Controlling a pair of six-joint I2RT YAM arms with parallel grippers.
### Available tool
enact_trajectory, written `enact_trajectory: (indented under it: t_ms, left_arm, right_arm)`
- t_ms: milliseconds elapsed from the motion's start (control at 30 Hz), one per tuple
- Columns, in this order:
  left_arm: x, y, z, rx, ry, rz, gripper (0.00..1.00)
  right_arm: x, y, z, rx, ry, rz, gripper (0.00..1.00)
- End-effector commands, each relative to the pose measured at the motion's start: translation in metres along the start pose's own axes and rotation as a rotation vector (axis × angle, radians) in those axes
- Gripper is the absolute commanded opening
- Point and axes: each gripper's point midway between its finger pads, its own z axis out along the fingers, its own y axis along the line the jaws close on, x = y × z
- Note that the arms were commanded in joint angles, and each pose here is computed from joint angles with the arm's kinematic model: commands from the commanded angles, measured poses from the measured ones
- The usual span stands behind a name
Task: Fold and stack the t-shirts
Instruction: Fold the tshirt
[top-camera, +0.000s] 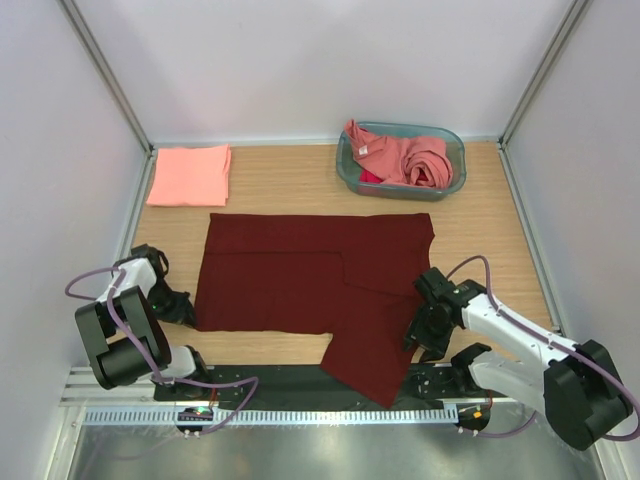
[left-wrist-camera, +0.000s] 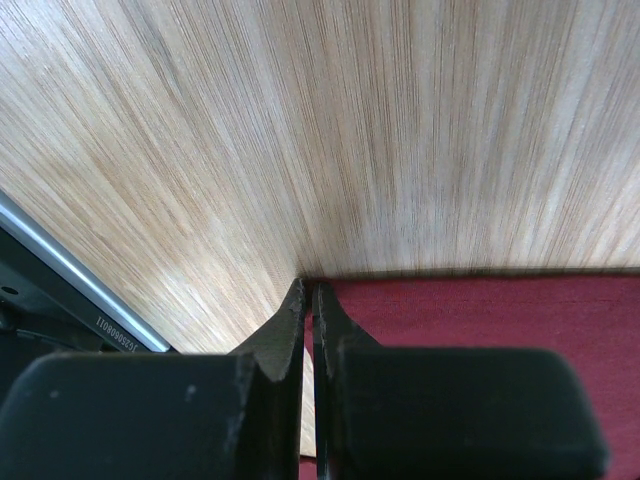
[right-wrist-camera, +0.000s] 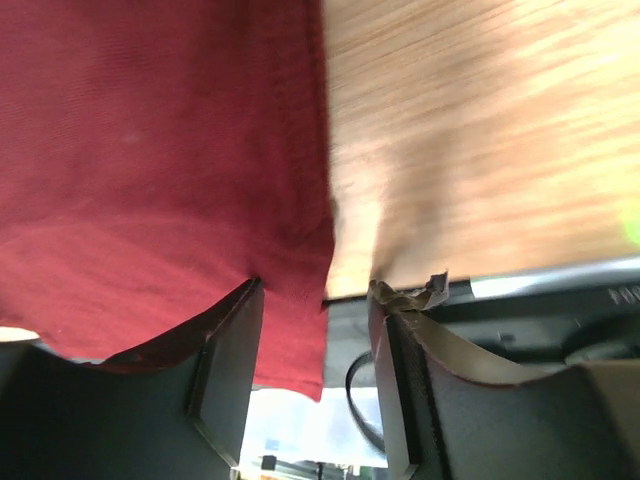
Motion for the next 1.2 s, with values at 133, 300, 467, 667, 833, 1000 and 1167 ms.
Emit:
enact_trajectory:
  t_ms: [133, 300, 467, 667, 833, 1000, 1167]
  left_arm:
    - [-0.012, -0.002, 0.011, -0.008, -0.058, 0.013, 0.0]
    - [-0.011, -0.005, 0.007, 0.014, -0.053, 0.019, 0.0]
    - [-0.017, -0.008, -0.009, 0.046, -0.096, 0.023, 0.0]
    - [-0.019, -0.006, -0.024, 0.035, -0.117, 0.046, 0.0]
    - [-0.02, -0.007, -0.038, 0.037, -0.14, 0.08, 0.0]
    - [-0.02, -0.01, -0.053, 0.039, -0.162, 0.098, 0.0]
    - [-0.017, -0.007, -0.064, 0.034, -0.156, 0.078, 0.0]
  right_arm:
    - [0.002, 0.02, 0.012, -0.121, 0.024, 0.031, 0.43]
    - [-0.008, 0.032, -0.008, -0.157, -0.036, 0.006, 0.08]
    - [-0.036, 0.042, -0.045, -0.129, -0.169, -0.04, 0.01]
    - [-0.044, 0.045, -0.059, -0.09, -0.133, -0.059, 0.01]
    - [-0.054, 0.043, -0.069, -0.079, -0.143, -0.074, 0.01]
    - [-0.065, 0.042, -0.08, -0.072, -0.163, -0.074, 0.01]
    - [-0.083, 0.042, -0.093, -0.069, -0.183, -0.069, 0.01]
